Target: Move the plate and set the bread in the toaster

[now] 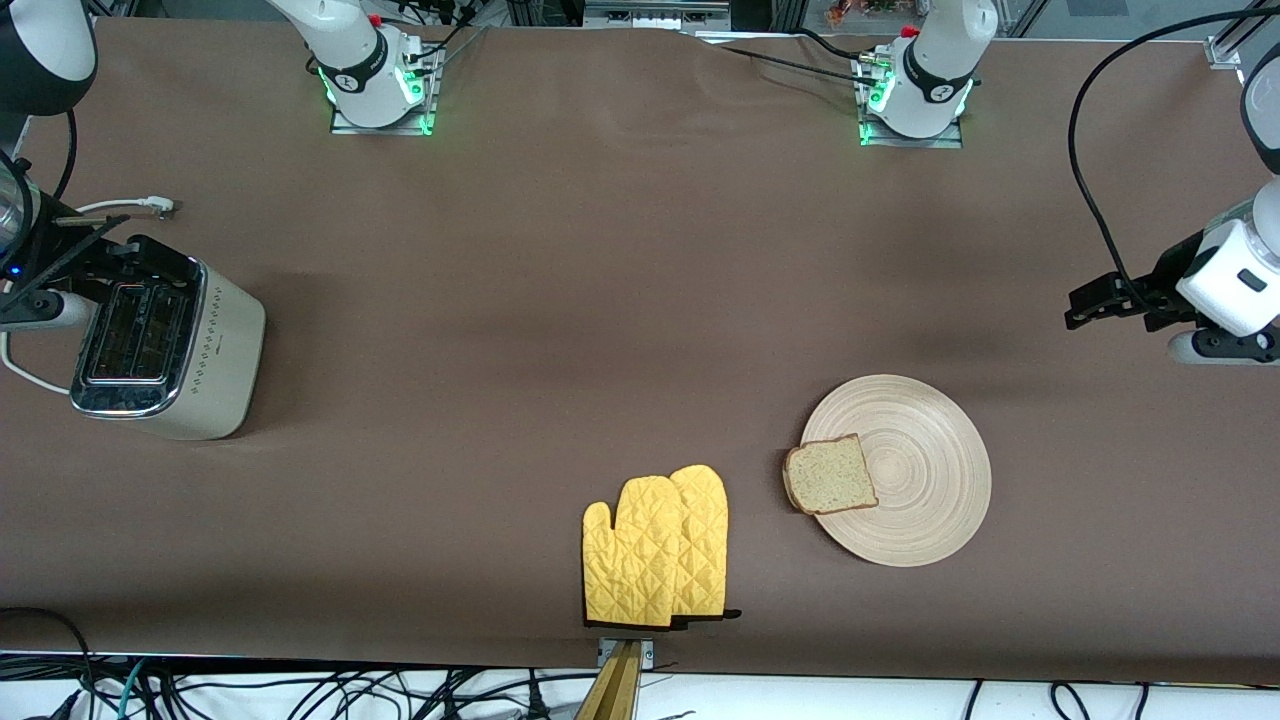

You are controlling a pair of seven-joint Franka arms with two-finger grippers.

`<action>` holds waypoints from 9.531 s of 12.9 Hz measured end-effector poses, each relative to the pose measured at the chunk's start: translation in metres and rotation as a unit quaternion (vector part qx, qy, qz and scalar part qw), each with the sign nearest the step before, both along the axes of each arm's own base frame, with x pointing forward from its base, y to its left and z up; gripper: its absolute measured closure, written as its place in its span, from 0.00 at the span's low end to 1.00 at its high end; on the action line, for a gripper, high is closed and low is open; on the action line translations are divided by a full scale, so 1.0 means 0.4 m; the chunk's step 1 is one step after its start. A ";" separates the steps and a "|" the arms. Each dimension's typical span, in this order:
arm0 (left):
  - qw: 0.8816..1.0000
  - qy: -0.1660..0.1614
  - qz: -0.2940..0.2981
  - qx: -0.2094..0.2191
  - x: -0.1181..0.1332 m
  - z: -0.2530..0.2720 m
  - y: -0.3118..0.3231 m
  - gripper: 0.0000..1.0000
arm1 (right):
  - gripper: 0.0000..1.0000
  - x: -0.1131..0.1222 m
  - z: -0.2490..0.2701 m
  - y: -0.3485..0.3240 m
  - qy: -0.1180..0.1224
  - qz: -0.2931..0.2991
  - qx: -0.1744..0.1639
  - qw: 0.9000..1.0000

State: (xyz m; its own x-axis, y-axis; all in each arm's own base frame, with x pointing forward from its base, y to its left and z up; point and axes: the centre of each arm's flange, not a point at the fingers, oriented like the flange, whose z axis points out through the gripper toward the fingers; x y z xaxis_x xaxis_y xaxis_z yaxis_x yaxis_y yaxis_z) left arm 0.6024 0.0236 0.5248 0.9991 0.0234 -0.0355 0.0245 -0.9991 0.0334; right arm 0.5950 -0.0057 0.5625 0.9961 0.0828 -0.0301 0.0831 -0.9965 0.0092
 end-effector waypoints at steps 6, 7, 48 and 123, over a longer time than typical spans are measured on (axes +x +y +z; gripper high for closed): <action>1.000 0.005 0.000 0.000 0.009 -0.011 0.001 0.00 | 0.00 0.001 -0.002 -0.003 0.001 -0.001 0.000 1.000; 1.000 0.009 0.000 0.000 0.007 -0.014 0.001 0.00 | 0.00 0.001 -0.002 -0.003 0.001 -0.001 0.000 1.000; 0.827 -0.138 0.204 -0.505 0.041 -1.014 0.357 0.07 | 0.00 0.003 -0.002 -0.002 0.001 -0.001 0.000 1.000; 0.999 -0.005 0.029 0.045 -0.013 -0.042 0.006 0.00 | 0.00 -0.019 -0.937 0.751 0.099 -0.150 0.358 0.916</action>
State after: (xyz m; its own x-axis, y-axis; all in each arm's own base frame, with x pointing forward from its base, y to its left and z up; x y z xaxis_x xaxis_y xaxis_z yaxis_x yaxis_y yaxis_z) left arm 0.5973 0.0260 0.5079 0.9962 0.0843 -0.0214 0.0830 -0.9949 -0.0569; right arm 0.5873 0.2947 0.1877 0.9583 -0.1250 -0.2569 -0.2658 -0.7197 -0.6414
